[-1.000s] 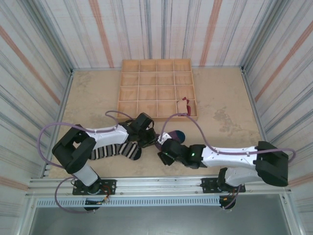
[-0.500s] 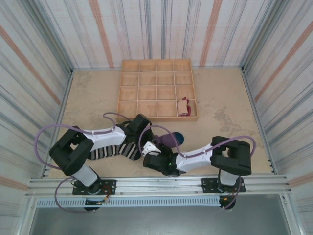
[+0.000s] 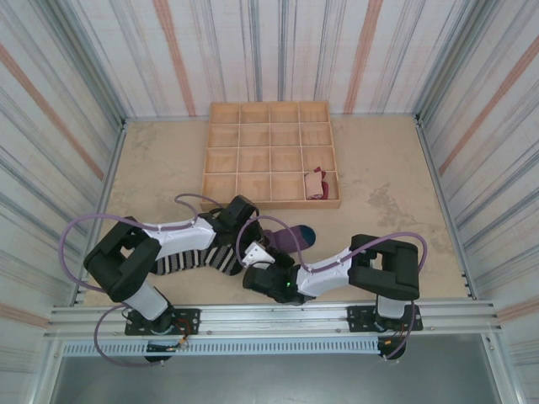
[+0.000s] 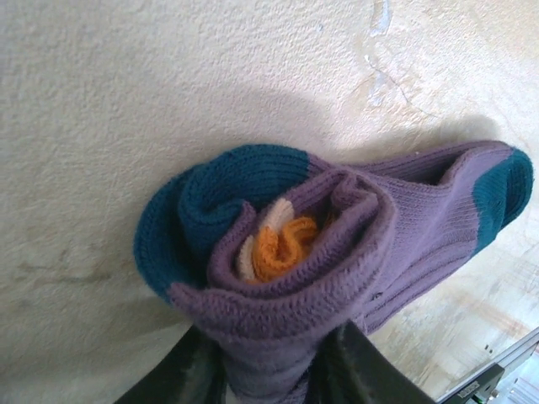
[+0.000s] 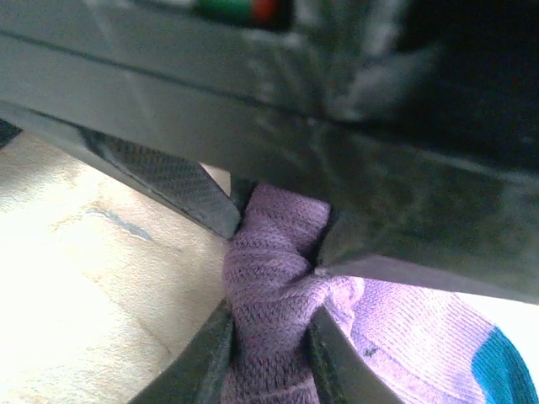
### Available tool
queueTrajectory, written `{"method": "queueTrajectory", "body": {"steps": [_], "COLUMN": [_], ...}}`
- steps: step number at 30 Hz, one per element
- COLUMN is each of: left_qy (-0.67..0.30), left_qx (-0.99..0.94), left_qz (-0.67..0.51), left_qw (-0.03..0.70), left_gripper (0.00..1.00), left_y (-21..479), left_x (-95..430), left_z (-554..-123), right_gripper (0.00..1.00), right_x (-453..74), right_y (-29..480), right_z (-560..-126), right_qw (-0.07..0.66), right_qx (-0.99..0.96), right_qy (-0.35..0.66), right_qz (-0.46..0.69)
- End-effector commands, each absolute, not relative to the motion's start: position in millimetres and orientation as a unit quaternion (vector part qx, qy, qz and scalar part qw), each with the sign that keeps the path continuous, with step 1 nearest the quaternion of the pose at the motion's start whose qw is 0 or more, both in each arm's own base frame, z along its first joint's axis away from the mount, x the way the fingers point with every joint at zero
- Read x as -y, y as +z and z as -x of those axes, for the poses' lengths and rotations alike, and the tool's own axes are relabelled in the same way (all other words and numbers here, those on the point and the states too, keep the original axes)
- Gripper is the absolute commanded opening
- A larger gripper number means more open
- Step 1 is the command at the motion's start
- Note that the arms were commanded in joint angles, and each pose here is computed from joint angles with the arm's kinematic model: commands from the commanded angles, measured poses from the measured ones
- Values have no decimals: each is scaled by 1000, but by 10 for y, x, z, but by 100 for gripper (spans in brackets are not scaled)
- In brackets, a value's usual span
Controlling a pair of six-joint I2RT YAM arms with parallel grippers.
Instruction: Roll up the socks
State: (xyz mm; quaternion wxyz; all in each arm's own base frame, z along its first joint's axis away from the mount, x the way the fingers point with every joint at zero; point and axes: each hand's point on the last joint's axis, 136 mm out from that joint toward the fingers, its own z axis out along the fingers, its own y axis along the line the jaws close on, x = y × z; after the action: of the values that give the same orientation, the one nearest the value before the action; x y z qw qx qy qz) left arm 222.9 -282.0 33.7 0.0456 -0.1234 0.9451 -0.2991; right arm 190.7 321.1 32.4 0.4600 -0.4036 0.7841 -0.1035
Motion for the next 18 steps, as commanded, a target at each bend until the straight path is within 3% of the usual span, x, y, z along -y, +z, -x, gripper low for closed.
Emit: {"method": "queueTrajectory", "body": {"steps": [1, 4, 8, 18], "left_qy": [-290, -296, -306, -307], "left_qx": [-951, -949, -946, -945], "left_qz": [110, 107, 102, 105], "left_qw": [20, 26, 39, 44], "left_gripper": [42, 53, 70, 77], "left_y": [336, 392, 495, 502], "left_x": [2726, 2732, 2745, 2681], "left_z": [-2021, -2043, -2082, -2106], "right_gripper": [10, 0, 0, 0], "right_x": [-2871, -2859, -2823, -2736], "right_y": [-176, -201, -246, -340], "right_z": [-1842, -1836, -1826, -1824], "right_qw": [378, 372, 359, 338], "right_qx": [-824, -831, -844, -861], "right_qy": [-108, -94, -69, -48], "right_qz": [407, 403, 393, 376]}}
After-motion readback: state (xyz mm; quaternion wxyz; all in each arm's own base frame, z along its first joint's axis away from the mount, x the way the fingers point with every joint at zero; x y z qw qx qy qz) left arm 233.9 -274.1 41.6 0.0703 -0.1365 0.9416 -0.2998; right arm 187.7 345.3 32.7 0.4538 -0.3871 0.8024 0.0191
